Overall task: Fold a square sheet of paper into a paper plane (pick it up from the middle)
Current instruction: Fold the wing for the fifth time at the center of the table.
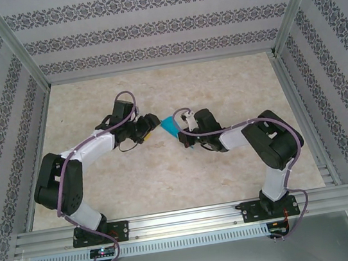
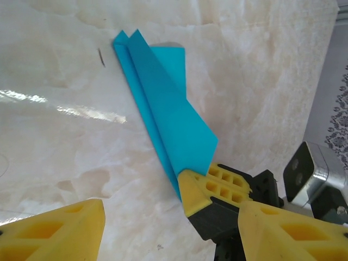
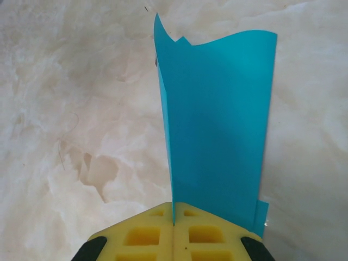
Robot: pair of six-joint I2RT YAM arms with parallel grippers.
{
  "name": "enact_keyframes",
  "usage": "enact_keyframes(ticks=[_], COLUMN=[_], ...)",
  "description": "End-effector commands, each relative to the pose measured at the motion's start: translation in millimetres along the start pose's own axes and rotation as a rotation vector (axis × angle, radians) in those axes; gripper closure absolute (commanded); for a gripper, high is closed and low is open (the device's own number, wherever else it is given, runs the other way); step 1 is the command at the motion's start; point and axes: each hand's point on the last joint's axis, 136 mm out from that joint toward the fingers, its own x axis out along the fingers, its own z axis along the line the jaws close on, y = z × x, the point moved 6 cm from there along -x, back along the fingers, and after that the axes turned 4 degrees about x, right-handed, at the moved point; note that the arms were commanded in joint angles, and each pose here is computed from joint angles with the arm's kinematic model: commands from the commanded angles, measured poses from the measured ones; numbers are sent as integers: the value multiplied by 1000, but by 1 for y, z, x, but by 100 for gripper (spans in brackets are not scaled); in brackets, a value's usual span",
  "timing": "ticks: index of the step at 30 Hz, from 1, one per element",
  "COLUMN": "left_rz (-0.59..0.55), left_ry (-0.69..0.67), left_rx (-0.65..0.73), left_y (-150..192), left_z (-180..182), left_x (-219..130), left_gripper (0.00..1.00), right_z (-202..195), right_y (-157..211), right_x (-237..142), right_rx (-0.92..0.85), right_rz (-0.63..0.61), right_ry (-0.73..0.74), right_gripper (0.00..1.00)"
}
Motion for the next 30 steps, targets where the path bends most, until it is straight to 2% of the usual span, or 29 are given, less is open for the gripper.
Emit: enact_keyframes(ticks=[1,5,13,20,30], left_rz=[-10,-1,36,40,43], left_ry=[61,83,127,194,216], left_rx=[56,70,127,179,223], left_y=[-3,-2,4,10,14], left_z=[-3,-2,-6,-8,-4], left_x=[5,12,33,50,65], left_gripper=[34,34,35,41,51], right_z=[5,5,4,0,-16], right_y=[-9,-12,-18,-16,-10], right_x=[2,1,0,-1,0], right_rx=[84,134,252,348,476], right_rz=[-1,3,17,8,8], right_ry=[-39,-40,-167,-229,-250], right_gripper=[100,100,100,100,100])
